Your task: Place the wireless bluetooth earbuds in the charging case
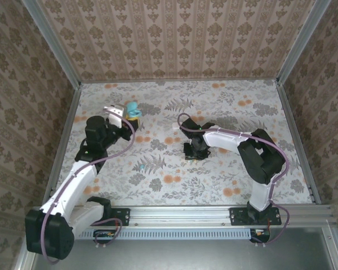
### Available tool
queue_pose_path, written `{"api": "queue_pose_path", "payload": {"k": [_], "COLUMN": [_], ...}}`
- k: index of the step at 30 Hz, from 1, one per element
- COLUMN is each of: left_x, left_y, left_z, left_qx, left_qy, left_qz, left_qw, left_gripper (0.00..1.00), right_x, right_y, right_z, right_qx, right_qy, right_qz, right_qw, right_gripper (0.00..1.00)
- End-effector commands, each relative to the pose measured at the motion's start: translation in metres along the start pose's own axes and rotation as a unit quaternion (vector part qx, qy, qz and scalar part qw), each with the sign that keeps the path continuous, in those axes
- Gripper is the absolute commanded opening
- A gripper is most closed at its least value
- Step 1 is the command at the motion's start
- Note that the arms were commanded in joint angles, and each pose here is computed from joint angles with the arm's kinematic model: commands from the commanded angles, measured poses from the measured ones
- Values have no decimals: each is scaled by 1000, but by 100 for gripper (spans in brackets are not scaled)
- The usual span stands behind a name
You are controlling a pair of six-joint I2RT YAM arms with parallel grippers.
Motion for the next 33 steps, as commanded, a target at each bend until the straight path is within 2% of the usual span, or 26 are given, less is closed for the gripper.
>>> {"api": "queue_pose_path", "payload": {"k": [1, 5, 10, 16, 20, 26, 33], "left_x": [7, 19, 36, 54, 59, 58, 55], "left_y": [-13, -3, 19, 35, 41, 42, 41], "left_z": [-22, -29, -50, -76, -92, -106, -110], "left_qx": [34, 44, 80, 95, 107, 124, 142], "left_qy": [54, 73, 121, 168, 207, 241, 253], "left_qz": [-4, 16, 64, 92, 97, 79, 64], "left_qw": [998, 996, 987, 977, 968, 959, 955], "left_gripper": [37, 37, 37, 37, 37, 37, 37], "right_x": [-39, -68, -127, -186, -202, -203, -203], "right_y": [-11, -11, -15, -24, -30, -36, -36], "right_z": [3, 3, 4, 14, 25, 42, 49], "right_qx": [-13, -13, -29, -58, -72, -84, -88], "right_qy": [1, 2, 6, 6, 0, -19, -26], "right_qz": [-50, -74, -130, -183, -203, -213, -217], "right_qw": [999, 997, 991, 981, 976, 973, 972], "right_gripper": [22, 22, 23, 24, 24, 24, 24]}}
Point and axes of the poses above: each hand's point on the last joint's axis, 136 mm out from that joint toward the fingers, its own x axis out along the fingers, its own z axis along the line the jaws close on, y = z × x, the point moved 5 cm from there along -x, back along the fingers, and after that the axes turned 15 degrees about -x, right-handed, at the moved point
